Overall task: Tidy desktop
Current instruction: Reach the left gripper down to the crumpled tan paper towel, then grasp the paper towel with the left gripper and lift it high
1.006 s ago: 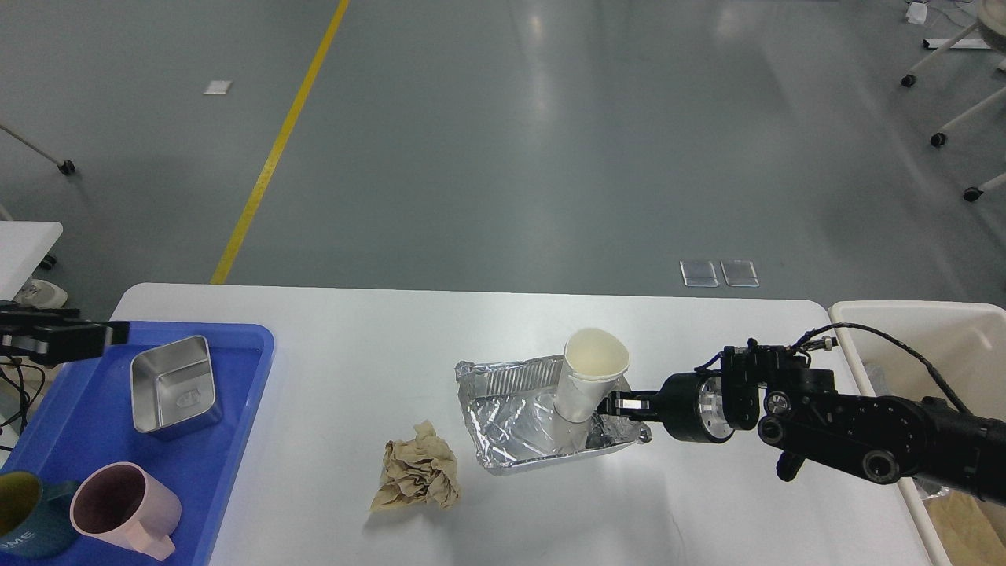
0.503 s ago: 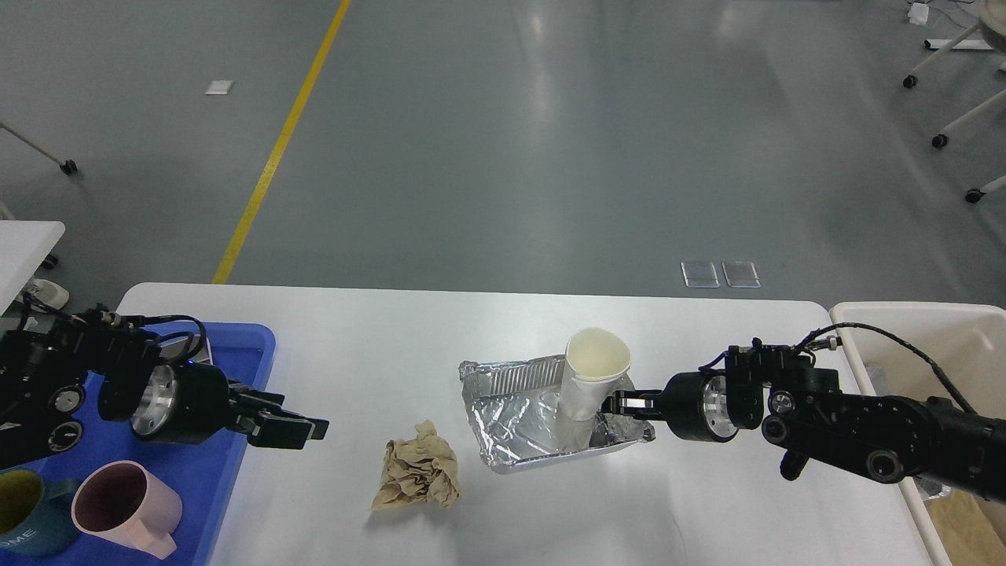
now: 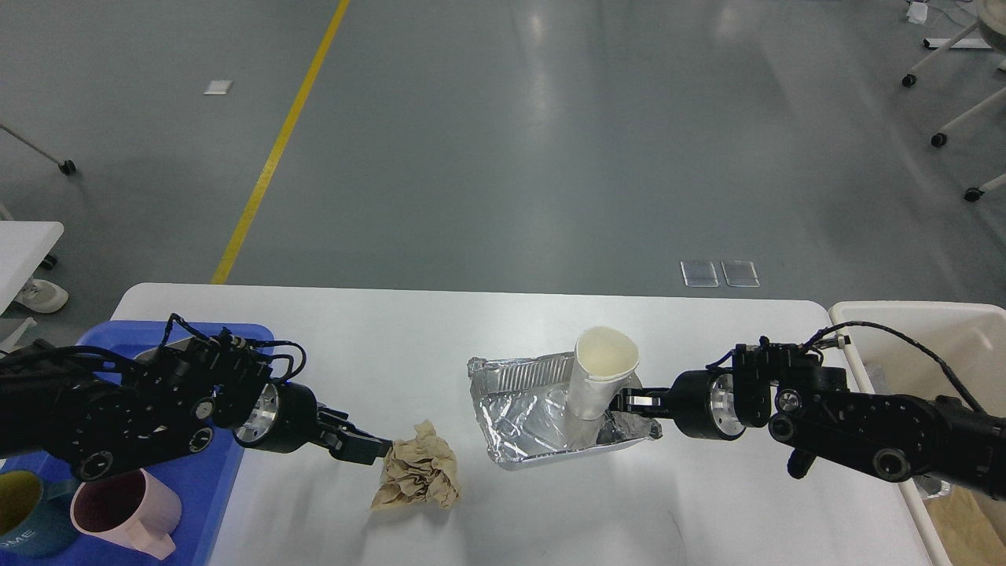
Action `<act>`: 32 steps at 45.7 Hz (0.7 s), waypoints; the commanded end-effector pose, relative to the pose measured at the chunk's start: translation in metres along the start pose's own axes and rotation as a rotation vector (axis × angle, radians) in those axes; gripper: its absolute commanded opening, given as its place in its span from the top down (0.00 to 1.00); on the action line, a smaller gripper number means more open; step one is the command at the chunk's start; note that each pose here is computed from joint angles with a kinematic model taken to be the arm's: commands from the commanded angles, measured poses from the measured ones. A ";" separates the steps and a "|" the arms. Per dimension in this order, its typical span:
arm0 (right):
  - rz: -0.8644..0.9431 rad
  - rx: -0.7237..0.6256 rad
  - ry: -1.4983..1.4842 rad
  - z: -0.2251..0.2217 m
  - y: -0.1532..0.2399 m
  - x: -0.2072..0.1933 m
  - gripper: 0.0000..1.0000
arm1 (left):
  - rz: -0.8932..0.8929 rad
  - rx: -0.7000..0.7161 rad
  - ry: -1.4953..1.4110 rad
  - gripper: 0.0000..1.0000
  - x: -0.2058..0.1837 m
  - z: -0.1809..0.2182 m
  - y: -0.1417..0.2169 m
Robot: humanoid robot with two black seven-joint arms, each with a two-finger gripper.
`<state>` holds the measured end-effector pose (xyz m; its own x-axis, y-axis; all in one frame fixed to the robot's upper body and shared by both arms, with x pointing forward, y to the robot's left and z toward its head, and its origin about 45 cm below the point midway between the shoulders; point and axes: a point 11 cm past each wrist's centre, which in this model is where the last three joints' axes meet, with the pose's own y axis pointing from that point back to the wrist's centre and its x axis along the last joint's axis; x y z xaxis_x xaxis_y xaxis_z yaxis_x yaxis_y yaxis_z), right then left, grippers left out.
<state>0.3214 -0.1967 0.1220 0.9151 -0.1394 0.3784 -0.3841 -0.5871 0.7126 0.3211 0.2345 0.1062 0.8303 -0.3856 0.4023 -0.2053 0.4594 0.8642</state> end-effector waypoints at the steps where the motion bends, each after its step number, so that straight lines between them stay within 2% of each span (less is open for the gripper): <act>1: 0.001 -0.001 0.000 0.001 0.001 0.000 1.00 | -0.004 -0.017 -0.020 0.11 0.004 0.013 -0.019; 12: 0.002 -0.003 0.000 0.001 0.002 0.000 1.00 | 0.011 -0.070 -0.058 0.12 0.001 0.036 -0.040; 20: 0.004 -0.006 -0.001 0.003 0.003 0.001 1.00 | 0.015 -0.074 -0.062 0.26 -0.001 0.037 -0.042; 23: 0.005 -0.006 -0.001 0.003 0.003 0.002 1.00 | 0.006 -0.072 -0.063 0.34 -0.004 0.037 -0.043; 25: 0.005 -0.006 -0.001 0.003 0.003 0.002 1.00 | -0.003 -0.068 -0.068 0.43 -0.006 0.035 -0.043; 29: 0.004 -0.006 -0.002 0.003 0.003 0.001 1.00 | -0.041 -0.050 -0.079 0.77 -0.012 0.031 -0.042; 32: 0.004 -0.006 -0.002 0.003 0.003 0.001 1.00 | -0.067 -0.042 -0.084 0.89 -0.017 0.029 -0.041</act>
<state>0.3217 -0.2011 0.1230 0.9135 -0.1433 0.3807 -0.3889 -0.5816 0.7145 0.3045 0.1919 0.0759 0.7935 -0.4532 0.4061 -0.1538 0.4963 0.8544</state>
